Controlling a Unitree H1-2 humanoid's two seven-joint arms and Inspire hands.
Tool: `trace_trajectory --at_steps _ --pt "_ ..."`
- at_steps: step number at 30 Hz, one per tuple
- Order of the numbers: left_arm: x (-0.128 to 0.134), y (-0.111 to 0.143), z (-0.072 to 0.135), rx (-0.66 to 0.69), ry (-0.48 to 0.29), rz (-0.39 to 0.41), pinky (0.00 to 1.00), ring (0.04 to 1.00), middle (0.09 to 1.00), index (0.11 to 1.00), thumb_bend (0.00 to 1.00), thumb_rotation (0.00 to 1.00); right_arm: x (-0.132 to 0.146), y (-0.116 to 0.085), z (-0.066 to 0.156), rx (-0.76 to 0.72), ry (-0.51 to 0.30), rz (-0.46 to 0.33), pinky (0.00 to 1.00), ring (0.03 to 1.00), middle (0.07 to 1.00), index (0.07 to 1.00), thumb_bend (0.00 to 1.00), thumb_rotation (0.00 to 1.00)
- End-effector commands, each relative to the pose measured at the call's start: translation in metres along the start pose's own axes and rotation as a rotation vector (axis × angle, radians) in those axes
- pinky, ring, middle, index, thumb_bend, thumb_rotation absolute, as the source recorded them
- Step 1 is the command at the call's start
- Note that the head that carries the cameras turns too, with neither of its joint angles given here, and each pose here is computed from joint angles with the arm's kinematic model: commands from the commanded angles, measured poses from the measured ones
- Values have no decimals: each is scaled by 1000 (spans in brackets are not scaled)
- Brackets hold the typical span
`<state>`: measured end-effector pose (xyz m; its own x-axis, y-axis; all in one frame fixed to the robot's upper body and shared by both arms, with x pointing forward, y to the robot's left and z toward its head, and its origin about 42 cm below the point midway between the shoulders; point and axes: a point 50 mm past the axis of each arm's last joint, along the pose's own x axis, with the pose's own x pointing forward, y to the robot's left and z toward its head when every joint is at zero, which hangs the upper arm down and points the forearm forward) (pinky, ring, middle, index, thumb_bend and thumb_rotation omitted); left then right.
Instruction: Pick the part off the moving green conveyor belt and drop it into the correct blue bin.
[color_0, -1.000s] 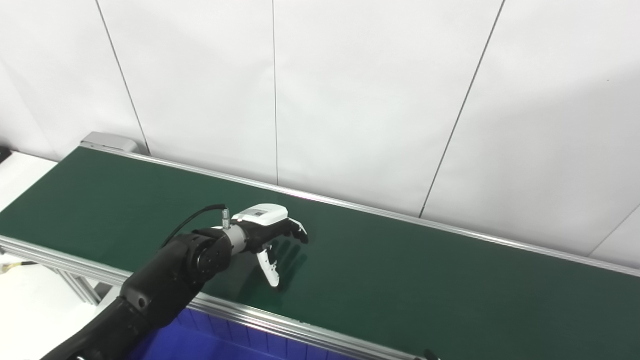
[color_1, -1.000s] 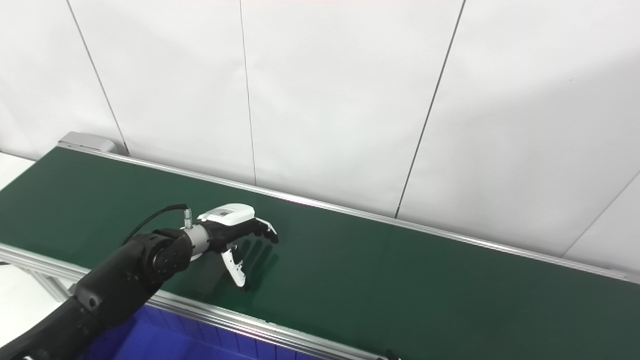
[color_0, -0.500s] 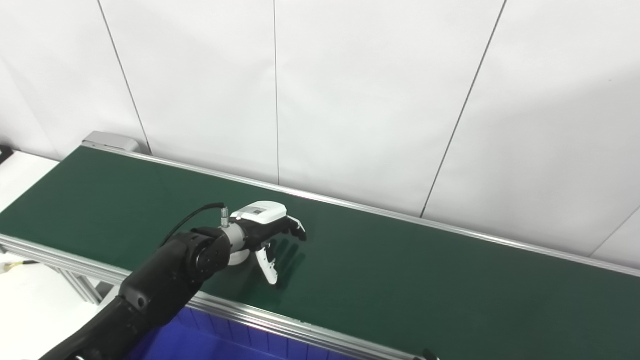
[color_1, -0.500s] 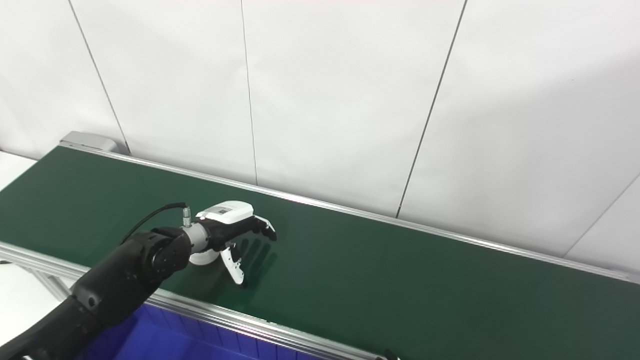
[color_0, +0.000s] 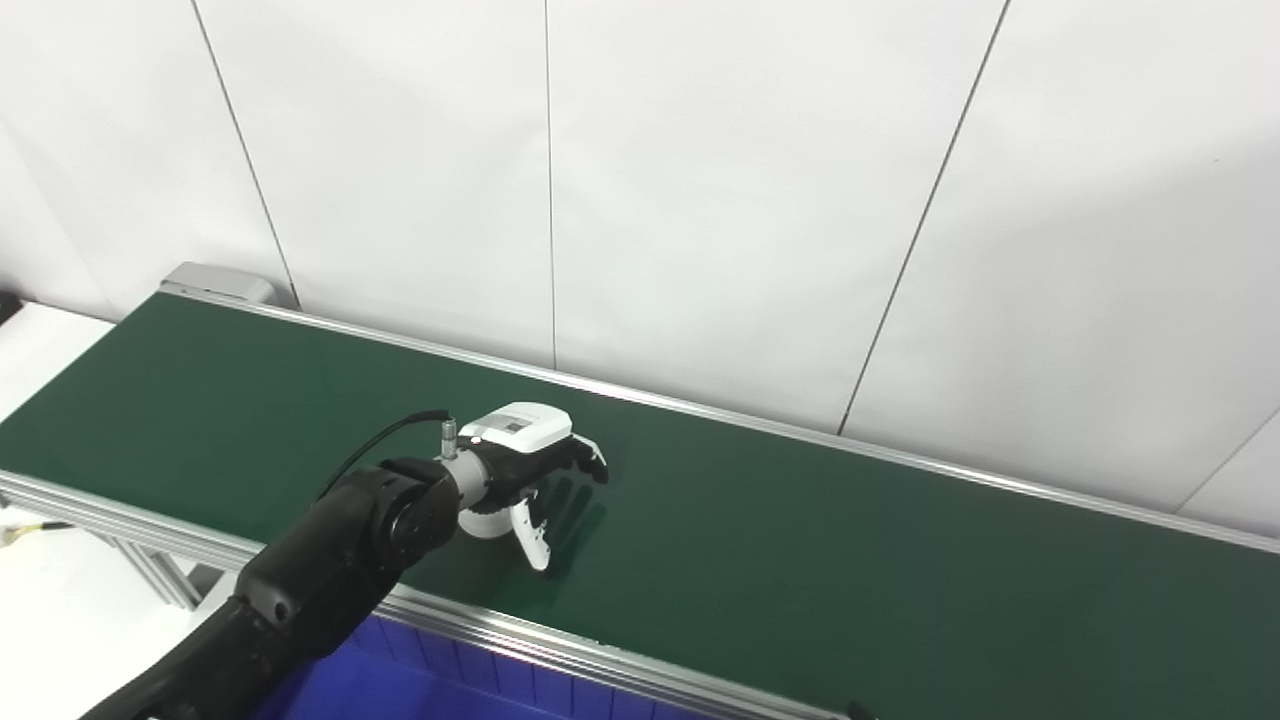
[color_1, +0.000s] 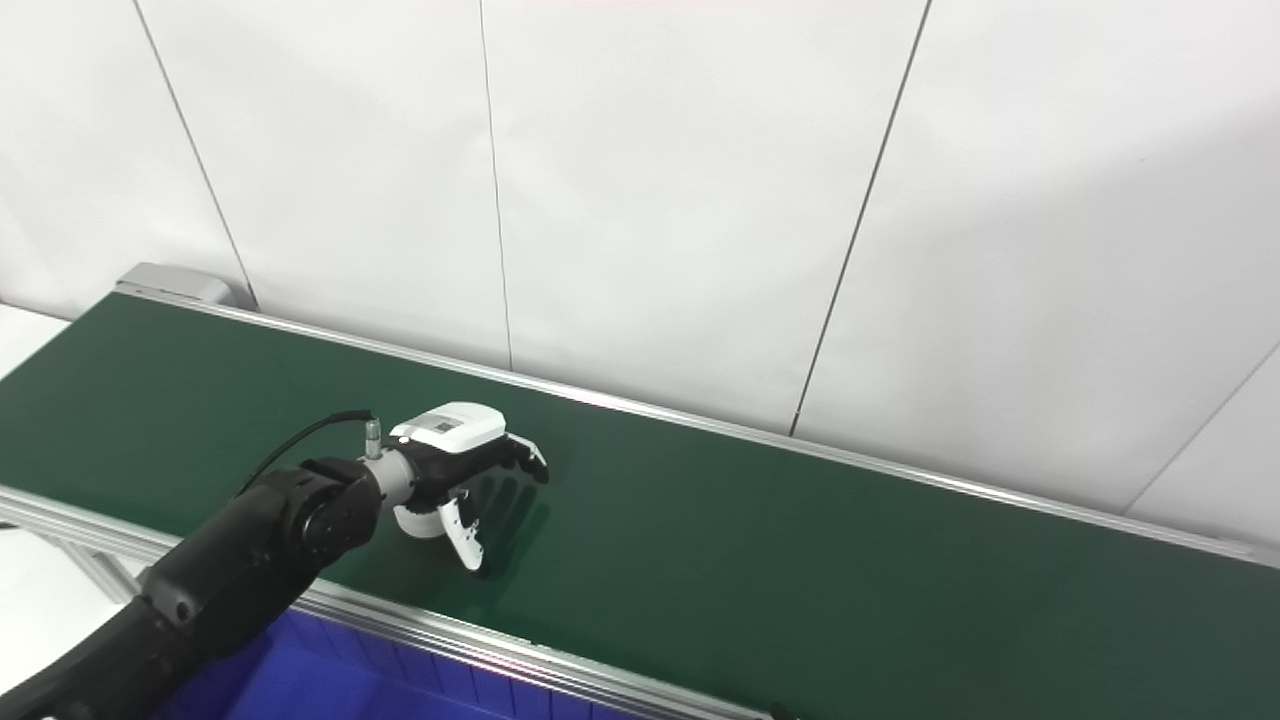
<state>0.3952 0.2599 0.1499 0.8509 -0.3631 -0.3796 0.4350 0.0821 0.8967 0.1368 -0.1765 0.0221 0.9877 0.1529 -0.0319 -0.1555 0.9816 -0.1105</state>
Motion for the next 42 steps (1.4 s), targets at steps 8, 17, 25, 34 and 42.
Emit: trace_trajectory --at_steps 8,17,25,34,42 --pt "-3 24 -2 61 -19 70 757 796 823 766 905 0 1 -2 12 7 -81 -15 719 814 858 917 313 763" --pt "-5 22 -3 62 -8 57 762 803 836 767 893 0 1 -1 12 7 -80 -14 715 816 863 922 305 760" --pt "-6 23 -3 65 -17 59 753 797 829 765 901 0 1 -1 12 12 -81 -15 719 818 864 921 294 750" --pt "-5 22 -3 68 -11 51 755 799 834 768 889 0 1 -1 12 11 -82 -15 722 819 862 922 307 751" --pt "-1 15 -1 109 -28 78 680 707 740 690 859 0 1 -1 13 14 -83 -13 723 823 866 922 310 755"
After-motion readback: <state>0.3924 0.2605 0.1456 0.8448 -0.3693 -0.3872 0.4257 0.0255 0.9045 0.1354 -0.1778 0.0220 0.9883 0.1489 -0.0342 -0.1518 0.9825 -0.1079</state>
